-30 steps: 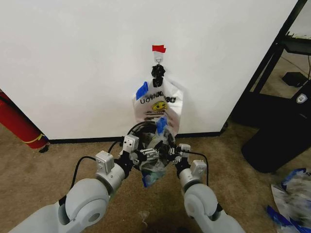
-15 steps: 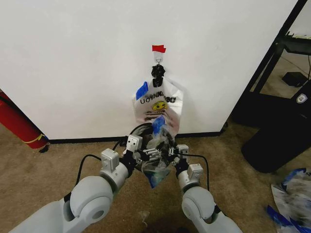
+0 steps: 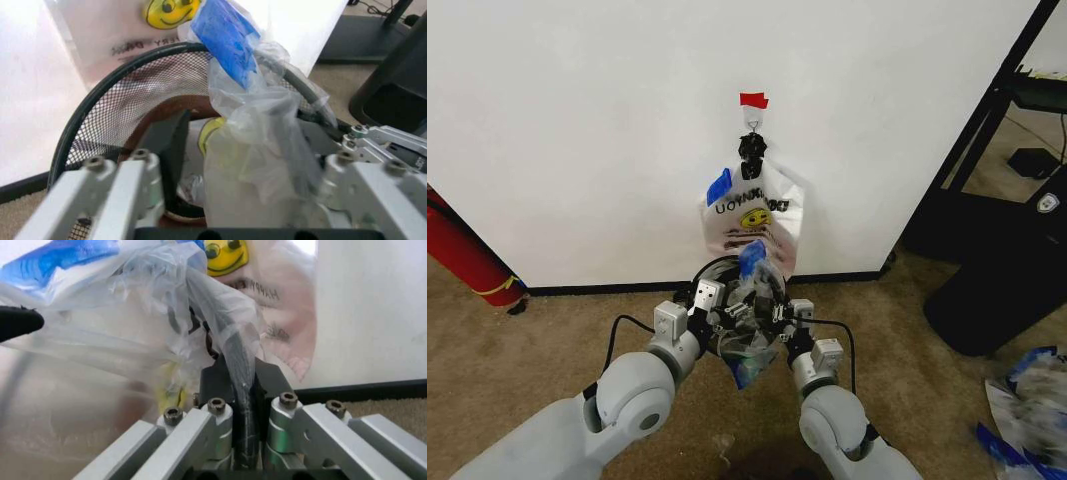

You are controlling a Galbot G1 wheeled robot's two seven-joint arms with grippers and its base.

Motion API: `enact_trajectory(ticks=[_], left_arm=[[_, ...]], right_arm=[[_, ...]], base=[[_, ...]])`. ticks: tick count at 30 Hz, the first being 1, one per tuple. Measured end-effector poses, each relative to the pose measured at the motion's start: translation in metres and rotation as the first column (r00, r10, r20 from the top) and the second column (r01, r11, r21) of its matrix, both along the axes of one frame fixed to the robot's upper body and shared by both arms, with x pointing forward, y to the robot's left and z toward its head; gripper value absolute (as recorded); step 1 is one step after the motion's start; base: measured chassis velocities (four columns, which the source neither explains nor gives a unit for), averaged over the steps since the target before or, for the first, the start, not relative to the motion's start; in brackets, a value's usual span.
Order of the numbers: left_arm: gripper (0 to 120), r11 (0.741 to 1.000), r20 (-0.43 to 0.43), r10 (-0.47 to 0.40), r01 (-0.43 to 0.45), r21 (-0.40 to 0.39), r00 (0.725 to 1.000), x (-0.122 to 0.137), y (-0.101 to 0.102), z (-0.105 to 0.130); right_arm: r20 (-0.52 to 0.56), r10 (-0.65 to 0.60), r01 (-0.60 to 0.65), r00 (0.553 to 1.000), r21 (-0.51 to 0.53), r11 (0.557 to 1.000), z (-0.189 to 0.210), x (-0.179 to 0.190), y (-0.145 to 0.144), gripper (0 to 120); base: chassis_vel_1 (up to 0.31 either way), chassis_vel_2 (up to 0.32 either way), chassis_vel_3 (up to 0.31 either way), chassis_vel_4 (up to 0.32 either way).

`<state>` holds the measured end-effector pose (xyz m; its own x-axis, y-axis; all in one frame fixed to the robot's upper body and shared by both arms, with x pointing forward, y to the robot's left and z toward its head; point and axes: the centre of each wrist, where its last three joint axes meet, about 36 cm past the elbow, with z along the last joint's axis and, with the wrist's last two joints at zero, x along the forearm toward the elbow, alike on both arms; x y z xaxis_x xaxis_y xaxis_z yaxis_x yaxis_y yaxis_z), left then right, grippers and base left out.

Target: Pick up the garbage bag from the wall and place it over the trash bin.

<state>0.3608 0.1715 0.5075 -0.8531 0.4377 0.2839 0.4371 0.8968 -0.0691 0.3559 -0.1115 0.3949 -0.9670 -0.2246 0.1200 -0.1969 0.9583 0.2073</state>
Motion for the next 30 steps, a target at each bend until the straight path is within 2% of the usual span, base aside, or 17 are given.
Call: enact_trajectory(ticks=[4, 5, 12, 19, 30], left_arm=[[30, 1.0, -0.008, 0.008, -0.008, -0.003, 1.0, 0.001, 0.001, -0.003], [30, 1.0, -0.008, 0.008, -0.008, -0.003, 1.0, 0.001, 0.001, -0.003], [1, 1.0, 0.008, 0.011, -0.011, -0.028, 1.0, 0.001, 0.0, -0.004], [0, 0.999, 0.015, 0.037, -0.036, -0.036, 0.999, 0.011, 0.006, -0.001], [0, 0.988, -0.002, 0.153, -0.153, -0.007, 0.988, 0.031, 0.041, 0.004]], right_arm=[[-0.007, -0.003, 0.003, 1.0, 0.015, 1.0, -0.001, 0.001, 0.001, 1], [-0.007, -0.003, 0.003, 1.0, 0.015, 1.0, -0.001, 0.001, 0.001, 1], [-0.013, -0.004, 0.005, 1.0, 0.02, 1.0, -0.002, 0.001, 0.001, 1], [-0.009, 0.013, -0.013, 1.0, 0.037, 0.999, -0.004, 0.0, 0.0, 1], [-0.003, 0.035, -0.035, 0.999, 0.113, 0.993, -0.006, 0.001, -0.008, 1]], base=[[0.0, 0.0, 0.0, 0.0], [0.0, 0.0, 0.0, 0.0], [0.0, 0.0, 0.0, 0.0], [0.0, 0.0, 0.0, 0.0], [0.0, 0.0, 0.0, 0.0]])
